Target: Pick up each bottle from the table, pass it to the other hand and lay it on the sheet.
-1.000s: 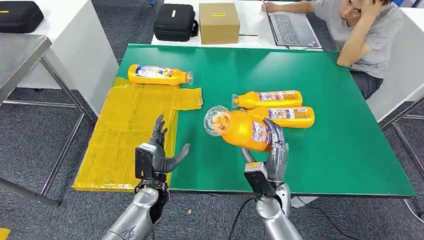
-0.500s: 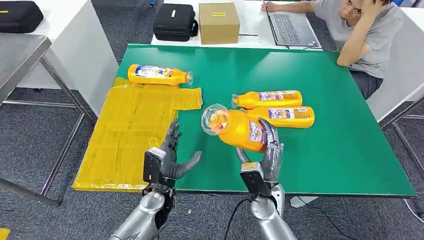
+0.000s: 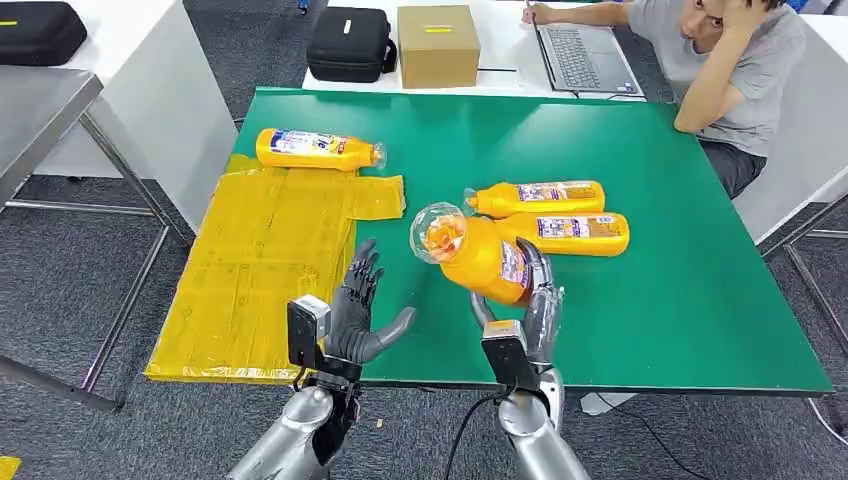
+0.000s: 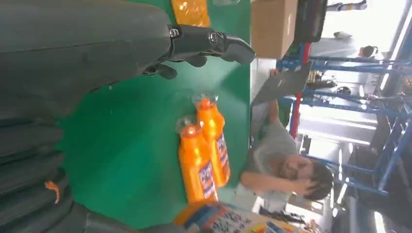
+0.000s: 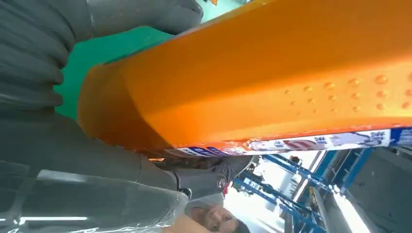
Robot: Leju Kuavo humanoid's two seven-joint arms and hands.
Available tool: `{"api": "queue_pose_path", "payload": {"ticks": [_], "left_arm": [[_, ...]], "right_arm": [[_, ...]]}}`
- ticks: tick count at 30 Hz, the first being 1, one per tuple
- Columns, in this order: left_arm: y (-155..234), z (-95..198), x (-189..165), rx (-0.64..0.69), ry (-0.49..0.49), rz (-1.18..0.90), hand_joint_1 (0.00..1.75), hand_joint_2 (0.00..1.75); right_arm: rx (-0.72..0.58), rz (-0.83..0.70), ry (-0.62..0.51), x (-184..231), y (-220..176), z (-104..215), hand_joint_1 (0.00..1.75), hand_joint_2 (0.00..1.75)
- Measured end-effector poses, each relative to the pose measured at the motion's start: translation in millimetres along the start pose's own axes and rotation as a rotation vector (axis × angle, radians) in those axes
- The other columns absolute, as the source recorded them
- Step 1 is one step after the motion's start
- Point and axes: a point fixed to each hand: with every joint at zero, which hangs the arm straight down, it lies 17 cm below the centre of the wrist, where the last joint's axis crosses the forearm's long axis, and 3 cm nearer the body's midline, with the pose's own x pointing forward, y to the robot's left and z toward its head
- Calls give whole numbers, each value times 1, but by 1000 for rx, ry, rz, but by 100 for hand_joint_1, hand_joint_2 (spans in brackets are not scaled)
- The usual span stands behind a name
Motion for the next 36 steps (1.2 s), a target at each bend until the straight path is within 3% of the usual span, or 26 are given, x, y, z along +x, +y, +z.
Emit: {"api": "queue_pose_path", "payload": {"ticks": [28, 36], "left_arm": [[-11, -3, 15, -7, -24, 60, 0, 175], [-31, 1, 13, -70, -12, 88, 0, 175]], "right_arm": [[89, 5, 18, -3, 36, 12, 175, 175], [107, -27, 33, -4, 47, 11, 175, 175]]}}
